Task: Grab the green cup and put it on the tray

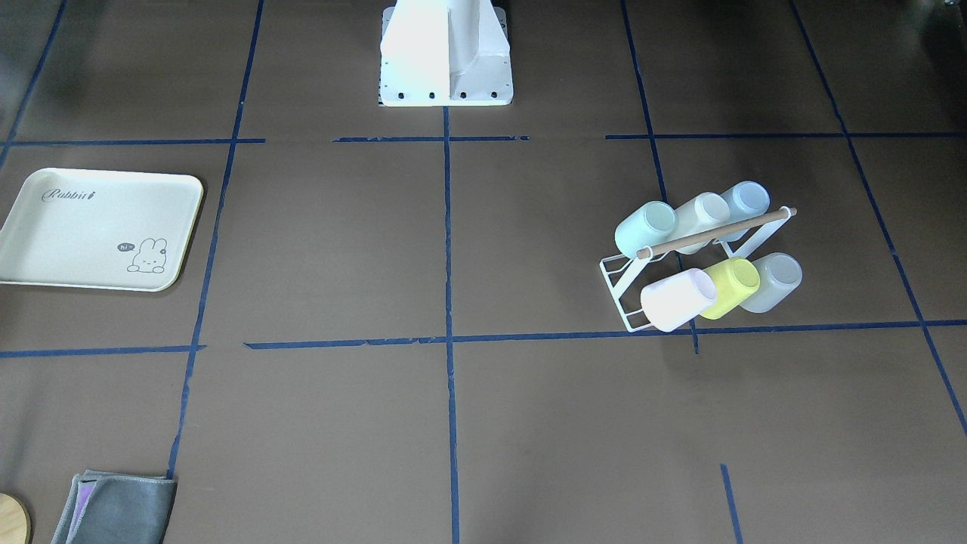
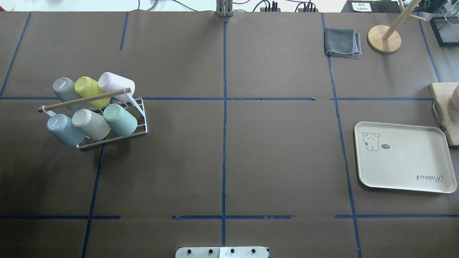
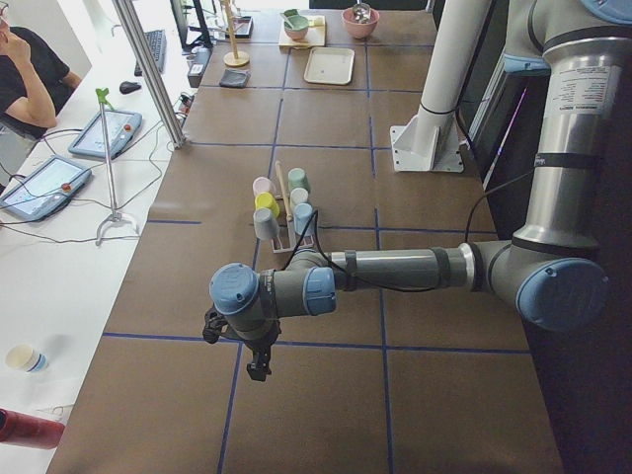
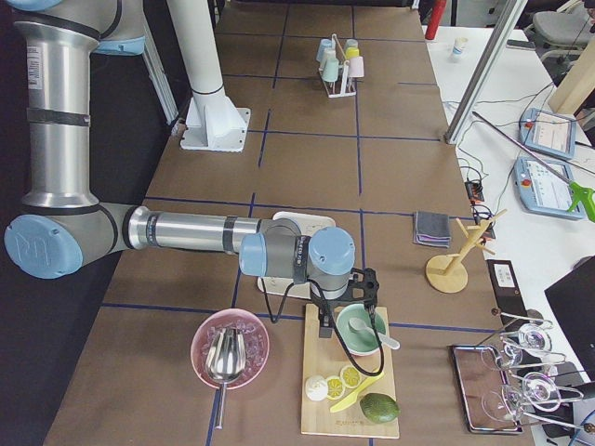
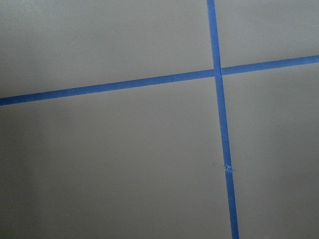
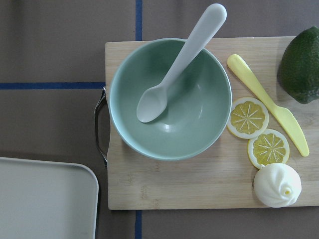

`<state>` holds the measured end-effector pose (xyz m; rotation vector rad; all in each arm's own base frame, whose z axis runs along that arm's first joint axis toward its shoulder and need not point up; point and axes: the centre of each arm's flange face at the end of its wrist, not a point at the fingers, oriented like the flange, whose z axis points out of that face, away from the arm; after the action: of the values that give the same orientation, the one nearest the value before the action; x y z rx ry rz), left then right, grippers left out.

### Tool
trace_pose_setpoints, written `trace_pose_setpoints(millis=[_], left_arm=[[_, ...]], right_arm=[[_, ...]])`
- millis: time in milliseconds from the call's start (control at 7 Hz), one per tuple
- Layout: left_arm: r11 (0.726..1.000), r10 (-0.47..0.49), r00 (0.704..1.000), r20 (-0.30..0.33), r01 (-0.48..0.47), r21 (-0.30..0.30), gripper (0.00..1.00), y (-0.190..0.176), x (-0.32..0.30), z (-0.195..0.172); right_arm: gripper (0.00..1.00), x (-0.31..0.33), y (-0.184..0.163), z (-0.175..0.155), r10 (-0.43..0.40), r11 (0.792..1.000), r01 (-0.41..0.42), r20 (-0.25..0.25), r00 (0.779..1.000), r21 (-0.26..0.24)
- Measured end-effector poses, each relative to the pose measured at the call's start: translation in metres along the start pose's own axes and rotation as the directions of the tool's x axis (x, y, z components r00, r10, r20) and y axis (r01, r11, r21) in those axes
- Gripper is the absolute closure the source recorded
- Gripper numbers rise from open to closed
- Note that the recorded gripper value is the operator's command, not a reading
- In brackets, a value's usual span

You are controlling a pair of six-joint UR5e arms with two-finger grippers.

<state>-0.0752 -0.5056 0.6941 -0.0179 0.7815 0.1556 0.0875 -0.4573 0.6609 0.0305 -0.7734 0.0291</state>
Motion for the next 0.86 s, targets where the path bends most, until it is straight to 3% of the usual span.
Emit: trace_pose_setpoints(millis=[857], left_arm=[[1.000, 0.006, 1.000, 0.003, -0.006, 0.007, 0.00, -0.0016, 0.0022, -0.0032]], right_arm=[[0.00, -0.0022, -0.0018, -0.0021, -0.001, 1.000, 0.001, -0.005, 1.000, 0.006]])
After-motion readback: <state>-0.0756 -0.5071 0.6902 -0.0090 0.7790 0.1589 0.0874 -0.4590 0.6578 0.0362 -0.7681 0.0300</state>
